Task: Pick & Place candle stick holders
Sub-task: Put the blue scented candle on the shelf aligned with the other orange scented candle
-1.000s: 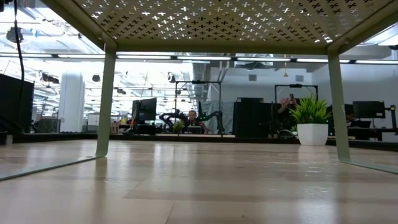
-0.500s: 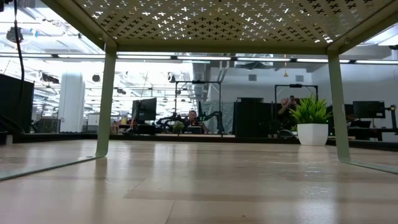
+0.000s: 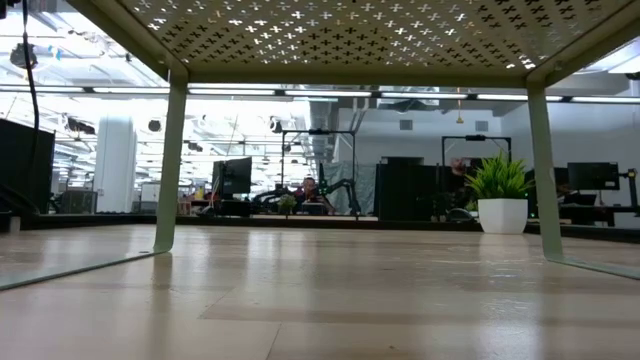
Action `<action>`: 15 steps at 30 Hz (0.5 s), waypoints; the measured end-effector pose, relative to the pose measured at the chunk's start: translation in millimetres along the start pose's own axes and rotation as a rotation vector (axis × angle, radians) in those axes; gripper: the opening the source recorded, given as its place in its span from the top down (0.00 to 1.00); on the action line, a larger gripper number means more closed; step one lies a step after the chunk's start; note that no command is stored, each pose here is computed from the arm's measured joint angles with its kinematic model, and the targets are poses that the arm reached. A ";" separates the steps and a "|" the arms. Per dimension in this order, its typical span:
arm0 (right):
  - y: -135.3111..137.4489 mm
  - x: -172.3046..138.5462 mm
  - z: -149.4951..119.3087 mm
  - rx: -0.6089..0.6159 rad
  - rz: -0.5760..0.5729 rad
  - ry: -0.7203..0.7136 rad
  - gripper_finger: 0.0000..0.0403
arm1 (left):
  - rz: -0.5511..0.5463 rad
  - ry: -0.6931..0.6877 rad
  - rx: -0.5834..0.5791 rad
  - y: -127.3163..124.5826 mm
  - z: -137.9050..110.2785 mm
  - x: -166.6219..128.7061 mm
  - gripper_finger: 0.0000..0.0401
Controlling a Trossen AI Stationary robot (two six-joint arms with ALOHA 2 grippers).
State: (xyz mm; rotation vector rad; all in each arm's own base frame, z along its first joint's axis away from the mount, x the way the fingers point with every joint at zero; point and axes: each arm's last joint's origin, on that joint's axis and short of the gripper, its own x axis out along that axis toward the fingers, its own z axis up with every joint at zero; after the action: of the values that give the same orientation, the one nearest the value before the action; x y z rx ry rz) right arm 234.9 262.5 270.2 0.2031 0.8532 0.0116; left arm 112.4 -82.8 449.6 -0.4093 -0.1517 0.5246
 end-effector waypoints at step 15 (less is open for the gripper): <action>-2.4 -47.1 -4.6 0.074 0.079 0.012 0.11 | 0.000 0.000 0.026 0.0 0.0 0.0 0.47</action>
State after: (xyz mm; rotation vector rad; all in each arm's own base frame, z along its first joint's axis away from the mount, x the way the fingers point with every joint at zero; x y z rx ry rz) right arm 200.3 256.6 302.0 0.3063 0.8578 0.0552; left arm 112.4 -82.8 449.6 -0.3839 -0.1448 0.5261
